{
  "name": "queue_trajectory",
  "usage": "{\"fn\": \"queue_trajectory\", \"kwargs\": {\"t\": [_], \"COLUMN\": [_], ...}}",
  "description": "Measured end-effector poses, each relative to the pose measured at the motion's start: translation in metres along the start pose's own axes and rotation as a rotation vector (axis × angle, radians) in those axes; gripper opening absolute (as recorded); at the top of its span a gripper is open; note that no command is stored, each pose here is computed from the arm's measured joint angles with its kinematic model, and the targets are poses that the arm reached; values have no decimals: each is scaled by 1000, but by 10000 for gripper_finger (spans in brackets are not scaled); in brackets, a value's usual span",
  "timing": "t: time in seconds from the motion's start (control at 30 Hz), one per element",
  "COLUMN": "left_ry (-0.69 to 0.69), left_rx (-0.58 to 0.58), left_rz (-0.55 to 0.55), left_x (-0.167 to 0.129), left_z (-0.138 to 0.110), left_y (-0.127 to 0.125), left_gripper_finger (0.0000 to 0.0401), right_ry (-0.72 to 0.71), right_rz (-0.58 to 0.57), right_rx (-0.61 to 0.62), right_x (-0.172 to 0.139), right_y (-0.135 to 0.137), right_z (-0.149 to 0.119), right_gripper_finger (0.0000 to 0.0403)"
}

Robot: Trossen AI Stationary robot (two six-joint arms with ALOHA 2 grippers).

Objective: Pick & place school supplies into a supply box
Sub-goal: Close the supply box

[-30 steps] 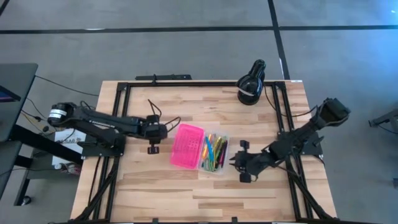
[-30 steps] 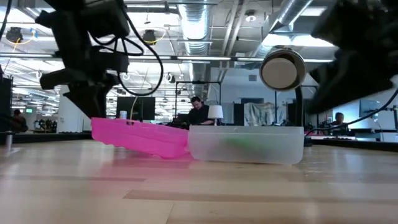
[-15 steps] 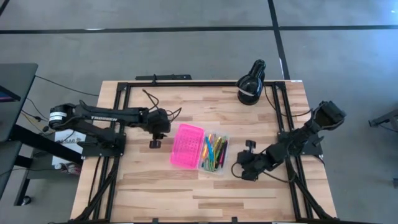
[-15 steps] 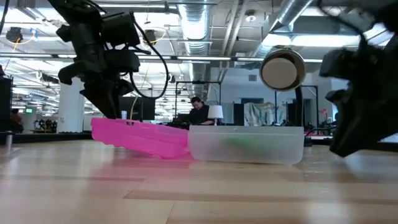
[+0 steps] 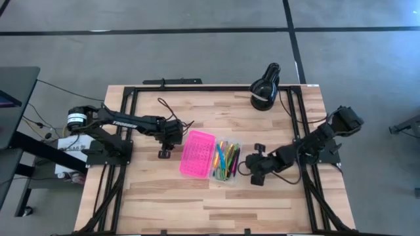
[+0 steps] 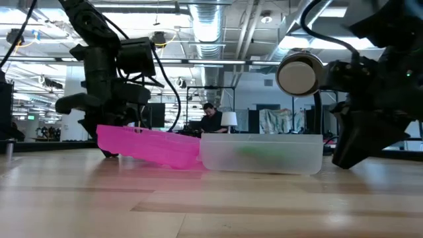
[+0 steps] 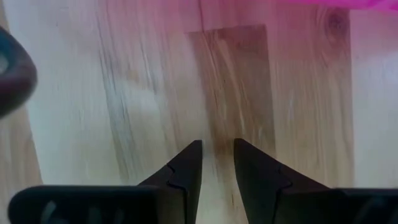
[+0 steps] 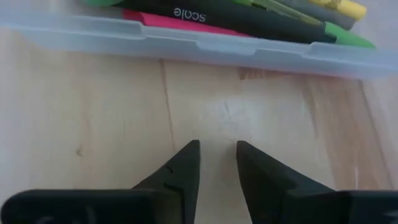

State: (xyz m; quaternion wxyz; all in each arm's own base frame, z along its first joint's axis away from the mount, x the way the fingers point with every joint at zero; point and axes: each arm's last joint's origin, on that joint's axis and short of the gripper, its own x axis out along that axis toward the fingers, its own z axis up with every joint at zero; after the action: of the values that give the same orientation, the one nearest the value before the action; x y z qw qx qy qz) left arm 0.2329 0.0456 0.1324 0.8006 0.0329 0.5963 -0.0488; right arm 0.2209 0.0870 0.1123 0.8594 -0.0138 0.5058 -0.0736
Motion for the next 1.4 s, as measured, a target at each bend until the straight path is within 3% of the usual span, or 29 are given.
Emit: {"fn": "queue_trajectory", "kwargs": {"t": [0.6, 0.83, 1.4], "left_ry": [-134, -187, -181], "left_rx": [36, 49, 42], "left_rz": [-21, -13, -35], "left_x": [4, 3, 4], "left_z": [10, 17, 19], "left_y": [9, 5, -6], "left_gripper_finger": [89, 117, 140], "right_ry": [-44, -61, -83], "right_rz": [-12, -30, -45], "right_rx": [1, 3, -23], "right_x": [7, 10, 26], "right_y": [-18, -26, -29], "right_z": [13, 17, 22], "right_gripper_finger": [109, 109, 109]}}
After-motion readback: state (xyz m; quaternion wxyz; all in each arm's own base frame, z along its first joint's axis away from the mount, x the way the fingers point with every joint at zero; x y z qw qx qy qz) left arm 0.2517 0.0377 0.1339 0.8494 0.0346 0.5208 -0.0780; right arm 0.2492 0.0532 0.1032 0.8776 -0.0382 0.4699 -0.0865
